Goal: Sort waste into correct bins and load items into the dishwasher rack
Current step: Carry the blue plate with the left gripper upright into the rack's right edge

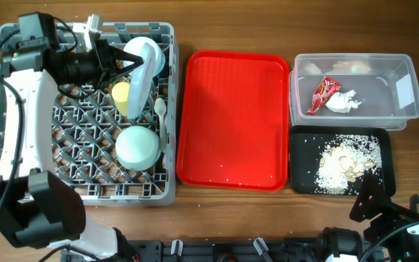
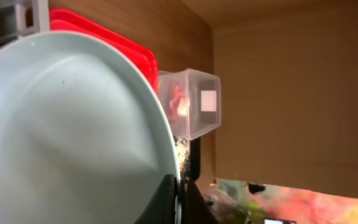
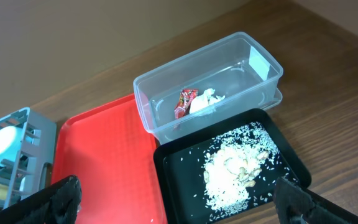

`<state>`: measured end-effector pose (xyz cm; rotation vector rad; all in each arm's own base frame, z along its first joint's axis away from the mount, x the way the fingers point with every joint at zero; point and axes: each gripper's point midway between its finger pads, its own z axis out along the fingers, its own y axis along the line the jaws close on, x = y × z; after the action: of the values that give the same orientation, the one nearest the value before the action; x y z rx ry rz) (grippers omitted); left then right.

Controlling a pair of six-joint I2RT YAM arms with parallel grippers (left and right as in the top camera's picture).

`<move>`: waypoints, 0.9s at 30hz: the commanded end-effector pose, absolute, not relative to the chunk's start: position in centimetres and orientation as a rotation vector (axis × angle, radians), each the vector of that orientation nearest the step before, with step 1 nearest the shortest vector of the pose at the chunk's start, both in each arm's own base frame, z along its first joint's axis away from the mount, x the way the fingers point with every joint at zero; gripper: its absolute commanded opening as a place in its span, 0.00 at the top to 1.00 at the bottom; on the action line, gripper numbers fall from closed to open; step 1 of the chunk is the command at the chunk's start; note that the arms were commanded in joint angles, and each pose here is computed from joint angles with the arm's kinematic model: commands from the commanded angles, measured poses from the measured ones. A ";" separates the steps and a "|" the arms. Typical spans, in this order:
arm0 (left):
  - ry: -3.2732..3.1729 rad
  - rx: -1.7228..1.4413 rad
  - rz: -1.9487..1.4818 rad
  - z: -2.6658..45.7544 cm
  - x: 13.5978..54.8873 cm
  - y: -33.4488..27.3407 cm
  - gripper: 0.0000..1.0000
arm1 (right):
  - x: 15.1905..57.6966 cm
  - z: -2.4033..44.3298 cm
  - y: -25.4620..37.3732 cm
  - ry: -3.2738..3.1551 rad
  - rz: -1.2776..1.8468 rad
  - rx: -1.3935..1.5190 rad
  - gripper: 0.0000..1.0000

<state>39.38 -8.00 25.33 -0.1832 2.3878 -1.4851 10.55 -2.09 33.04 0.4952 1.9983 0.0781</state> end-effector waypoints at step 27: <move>2.353 -0.364 -1.576 26.2 41.4 -8.4 0.96 | 10.5 33.1 -2.0 1.992 0.079 0.486 0.00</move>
<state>40.39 -9.04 27.49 -0.1890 2.2868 -1.6431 10.55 -2.09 33.04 0.4952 1.9983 0.0781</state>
